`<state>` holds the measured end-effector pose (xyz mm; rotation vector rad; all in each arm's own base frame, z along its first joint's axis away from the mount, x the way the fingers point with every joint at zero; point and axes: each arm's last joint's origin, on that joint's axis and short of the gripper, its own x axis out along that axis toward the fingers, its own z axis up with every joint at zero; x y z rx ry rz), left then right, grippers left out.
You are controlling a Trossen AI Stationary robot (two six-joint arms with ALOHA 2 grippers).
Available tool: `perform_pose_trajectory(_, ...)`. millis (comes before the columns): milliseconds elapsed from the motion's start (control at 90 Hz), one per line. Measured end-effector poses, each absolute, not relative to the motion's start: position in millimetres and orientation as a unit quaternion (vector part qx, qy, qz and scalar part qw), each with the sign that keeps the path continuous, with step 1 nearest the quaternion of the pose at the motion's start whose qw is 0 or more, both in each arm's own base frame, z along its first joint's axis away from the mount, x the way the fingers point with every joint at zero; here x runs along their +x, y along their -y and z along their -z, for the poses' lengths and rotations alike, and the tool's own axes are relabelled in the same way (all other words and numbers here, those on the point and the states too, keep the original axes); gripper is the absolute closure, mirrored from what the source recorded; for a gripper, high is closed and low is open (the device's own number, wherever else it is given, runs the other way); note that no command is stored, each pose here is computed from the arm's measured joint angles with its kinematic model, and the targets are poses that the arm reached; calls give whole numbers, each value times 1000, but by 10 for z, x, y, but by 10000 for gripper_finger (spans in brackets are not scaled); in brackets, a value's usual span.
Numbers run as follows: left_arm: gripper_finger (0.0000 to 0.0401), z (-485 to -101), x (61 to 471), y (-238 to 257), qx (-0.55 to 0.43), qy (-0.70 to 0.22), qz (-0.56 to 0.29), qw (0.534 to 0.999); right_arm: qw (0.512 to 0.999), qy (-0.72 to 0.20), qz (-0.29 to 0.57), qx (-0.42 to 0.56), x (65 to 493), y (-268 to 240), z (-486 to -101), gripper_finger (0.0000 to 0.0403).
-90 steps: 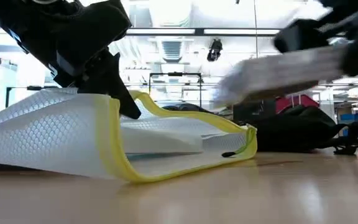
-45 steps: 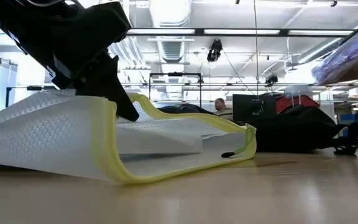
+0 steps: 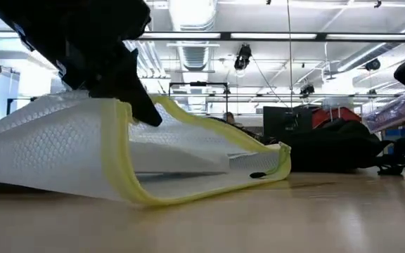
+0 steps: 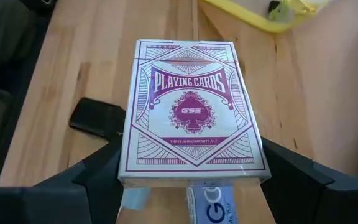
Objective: Unpack backpack
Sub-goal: Remove the purple game cards from the yellow green zip bag
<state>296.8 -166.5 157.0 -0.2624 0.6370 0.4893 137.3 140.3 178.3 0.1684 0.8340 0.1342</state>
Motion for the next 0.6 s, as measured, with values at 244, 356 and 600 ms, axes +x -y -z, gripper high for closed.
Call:
perform_pose_trajectory(244, 401, -1763, 2898, 1618, -131, -303, -237, 913, 907, -410, -65, 73, 1383, -1419, -1744, 121)
perform_pose_trajectory(356, 401, -1809, 2859, 1589, -121, -308, -243, 912, 907, -409, -67, 74, 1385, -1433, -1737, 120)
perform_pose_trajectory(600, 401, -1845, 2826, 1553, -109, -307, -255, 910, 911, -400, -78, 67, 1423, -1486, -1709, 120)
